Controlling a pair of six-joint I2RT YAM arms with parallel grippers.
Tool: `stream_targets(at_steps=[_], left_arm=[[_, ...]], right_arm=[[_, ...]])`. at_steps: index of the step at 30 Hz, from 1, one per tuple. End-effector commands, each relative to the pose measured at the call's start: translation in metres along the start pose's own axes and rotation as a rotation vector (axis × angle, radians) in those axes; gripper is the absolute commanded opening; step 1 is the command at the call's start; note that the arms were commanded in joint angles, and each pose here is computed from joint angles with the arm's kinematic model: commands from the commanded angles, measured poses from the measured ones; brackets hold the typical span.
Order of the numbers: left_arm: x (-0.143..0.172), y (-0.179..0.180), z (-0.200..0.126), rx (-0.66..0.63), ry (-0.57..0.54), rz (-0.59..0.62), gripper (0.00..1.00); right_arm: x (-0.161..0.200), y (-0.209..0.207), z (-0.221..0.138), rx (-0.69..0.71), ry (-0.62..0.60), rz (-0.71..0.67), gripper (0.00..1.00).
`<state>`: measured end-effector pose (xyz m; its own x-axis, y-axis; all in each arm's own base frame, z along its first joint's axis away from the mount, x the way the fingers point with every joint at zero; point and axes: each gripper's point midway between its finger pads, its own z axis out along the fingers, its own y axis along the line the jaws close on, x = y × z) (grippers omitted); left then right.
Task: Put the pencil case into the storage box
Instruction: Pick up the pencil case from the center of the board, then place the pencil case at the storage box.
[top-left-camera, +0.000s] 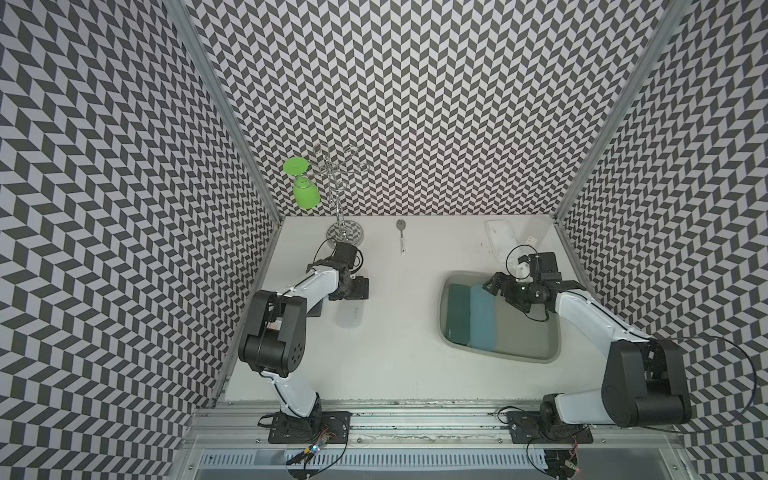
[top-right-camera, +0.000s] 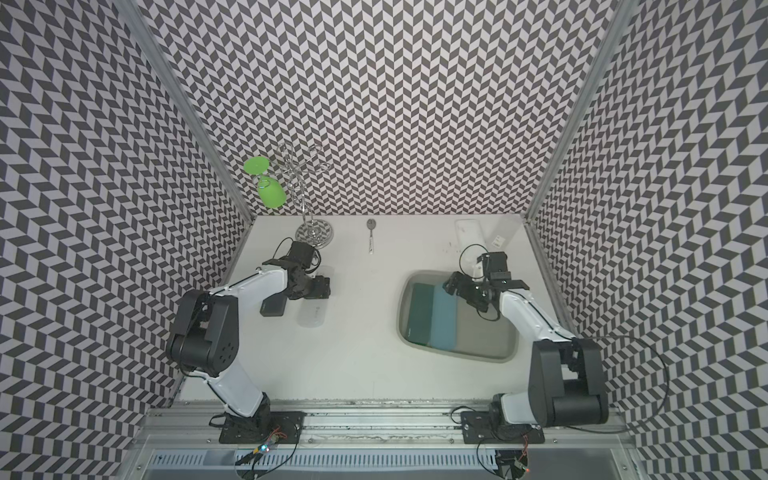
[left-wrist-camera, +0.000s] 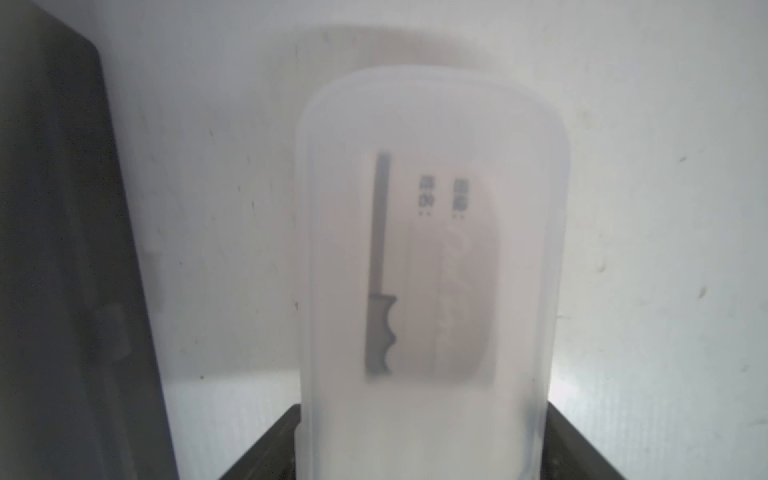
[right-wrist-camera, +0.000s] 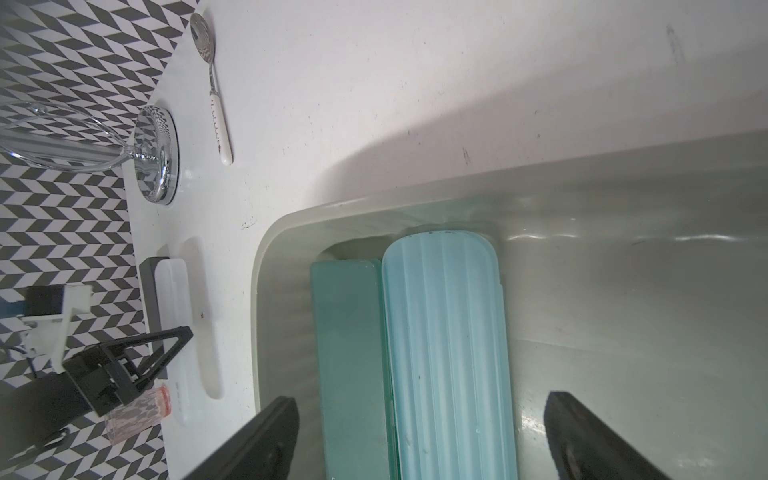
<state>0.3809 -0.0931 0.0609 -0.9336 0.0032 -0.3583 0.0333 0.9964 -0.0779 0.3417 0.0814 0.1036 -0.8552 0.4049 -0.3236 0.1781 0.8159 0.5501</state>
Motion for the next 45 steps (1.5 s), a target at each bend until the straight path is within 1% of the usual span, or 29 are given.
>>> stream_targets(at_steps=[1, 5, 8, 12, 18, 22, 25, 27, 29, 31, 33, 38, 41, 45], left_arm=[[-0.023, -0.031, -0.037, 0.052, -0.066, 0.017, 0.71], [-0.033, -0.073, -0.057, 0.110, -0.081, 0.023, 0.71], [-0.035, -0.113, -0.069, 0.158, -0.081, 0.018, 0.71], [-0.031, -0.176, -0.079, 0.243, -0.071, 0.003, 0.71], [-0.018, -0.268, -0.084, 0.397, -0.038, -0.038, 0.71], [-0.010, -0.331, -0.086, 0.489, -0.017, -0.031, 0.71], [-0.004, -0.370, -0.080, 0.517, -0.001, -0.012, 0.71], [0.000, -0.389, -0.074, 0.497, 0.000, 0.009, 0.71], [0.005, -0.399, -0.064, 0.469, 0.010, 0.030, 0.71], [0.012, -0.400, -0.055, 0.434, 0.020, 0.050, 0.71], [0.018, -0.387, -0.044, 0.357, 0.018, 0.073, 0.71], [0.031, -0.351, -0.028, 0.225, 0.010, 0.099, 0.71], [0.036, -0.337, -0.021, 0.170, 0.005, 0.099, 0.71], [0.036, -0.330, -0.011, 0.124, -0.003, 0.112, 0.72]], right_arm=[[-0.017, 0.007, -0.014, -0.013, -0.063, -0.026, 0.97], [-0.027, 0.003, -0.024, -0.017, -0.088, -0.014, 0.97], [-0.036, 0.000, -0.034, -0.021, -0.122, -0.003, 0.97], [-0.046, -0.007, -0.048, -0.020, -0.179, 0.015, 0.97], [-0.046, -0.019, -0.062, -0.002, -0.242, 0.033, 0.97], [-0.040, -0.028, -0.071, 0.020, -0.279, 0.063, 0.97], [-0.034, -0.033, -0.075, 0.028, -0.294, 0.067, 0.97], [-0.030, -0.037, -0.076, 0.030, -0.297, 0.069, 0.97], [-0.025, -0.039, -0.074, 0.026, -0.291, 0.070, 0.97], [-0.022, -0.040, -0.074, 0.019, -0.281, 0.065, 0.97], [-0.020, -0.040, -0.073, 0.015, -0.271, 0.059, 0.97], [-0.016, -0.041, -0.071, 0.015, -0.257, 0.044, 0.97], [-0.012, -0.042, -0.068, 0.013, -0.243, 0.037, 0.97], [-0.008, -0.045, -0.064, 0.016, -0.230, 0.030, 0.97]])
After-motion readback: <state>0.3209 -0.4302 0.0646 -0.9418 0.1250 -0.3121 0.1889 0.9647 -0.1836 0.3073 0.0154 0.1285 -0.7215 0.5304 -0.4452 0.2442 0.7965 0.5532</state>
